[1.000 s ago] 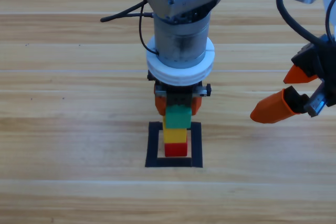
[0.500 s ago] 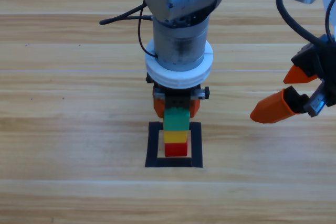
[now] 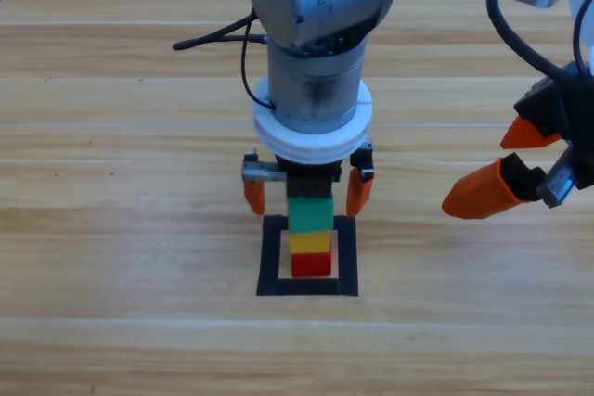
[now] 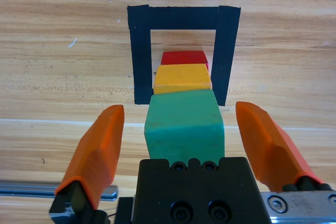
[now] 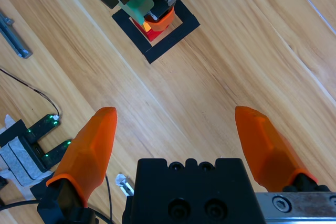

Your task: Stack the blocks in the rectangular block: red at the bottom, yellow in the middle, green on top

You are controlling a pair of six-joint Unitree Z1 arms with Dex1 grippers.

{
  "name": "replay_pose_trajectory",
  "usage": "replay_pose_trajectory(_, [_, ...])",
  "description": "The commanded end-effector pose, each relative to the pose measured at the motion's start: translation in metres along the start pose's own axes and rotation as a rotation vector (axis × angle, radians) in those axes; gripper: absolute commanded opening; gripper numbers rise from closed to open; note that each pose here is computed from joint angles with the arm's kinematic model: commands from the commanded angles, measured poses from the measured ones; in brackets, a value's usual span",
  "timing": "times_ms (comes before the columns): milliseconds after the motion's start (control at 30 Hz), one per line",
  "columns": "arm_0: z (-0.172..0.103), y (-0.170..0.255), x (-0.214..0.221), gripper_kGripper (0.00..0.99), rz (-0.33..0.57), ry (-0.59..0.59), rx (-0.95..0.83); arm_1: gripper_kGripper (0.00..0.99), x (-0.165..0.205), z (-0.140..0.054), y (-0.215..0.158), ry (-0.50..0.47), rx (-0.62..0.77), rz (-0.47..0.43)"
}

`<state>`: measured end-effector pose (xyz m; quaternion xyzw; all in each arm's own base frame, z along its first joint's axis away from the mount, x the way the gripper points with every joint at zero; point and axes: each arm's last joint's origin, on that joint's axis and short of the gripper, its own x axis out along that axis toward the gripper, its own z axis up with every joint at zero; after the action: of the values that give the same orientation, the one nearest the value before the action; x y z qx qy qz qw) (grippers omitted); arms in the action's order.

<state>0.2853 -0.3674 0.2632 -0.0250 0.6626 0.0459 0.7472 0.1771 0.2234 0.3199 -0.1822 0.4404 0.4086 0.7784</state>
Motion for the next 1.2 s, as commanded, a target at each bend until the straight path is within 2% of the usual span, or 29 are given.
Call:
replay_pose_trajectory(33, [-0.008, -0.001, -0.008, 0.953, -0.019, -0.011, -0.004, 0.990, 0.017, -0.001, -0.008, 0.037, 0.029, 0.005])
replay_pose_trajectory(233, [-0.011, 0.010, -0.049, 0.980, -0.084, -0.082, -0.014, 0.990, 0.018, -0.001, -0.008, 0.042, 0.029, 0.005])
replay_pose_trajectory(400, [-0.027, 0.034, -0.121, 0.990, -0.169, -0.264, -0.020, 0.990, 0.018, -0.001, -0.008, 0.040, 0.026, 0.005])
replay_pose_trajectory(567, [-0.036, 0.044, -0.143, 0.990, -0.124, -0.434, 0.014, 0.990, 0.019, -0.001, -0.008, 0.047, 0.027, 0.004])
replay_pose_trajectory(667, [-0.046, 0.071, -0.161, 0.990, -0.109, -0.490, 0.030, 0.990, 0.022, -0.001, -0.009, 0.053, 0.027, 0.004])
replay_pose_trajectory(767, [-0.063, 0.108, -0.167, 0.990, -0.139, -0.513, 0.071, 0.990, 0.022, 0.000, -0.009, 0.053, 0.026, 0.004])
replay_pose_trajectory(900, [-0.099, 0.137, -0.165, 0.990, -0.180, -0.459, 0.171, 0.990, 0.025, 0.001, -0.009, 0.057, 0.026, 0.004])
replay_pose_trajectory(1100, [-0.158, 0.109, -0.131, 0.990, -0.180, -0.414, 0.380, 0.990, 0.027, 0.001, -0.009, 0.062, 0.026, 0.002])
replay_pose_trajectory(1200, [-0.172, 0.102, -0.119, 0.990, -0.175, -0.405, 0.416, 0.990, 0.027, 0.001, -0.009, 0.060, 0.026, 0.001])
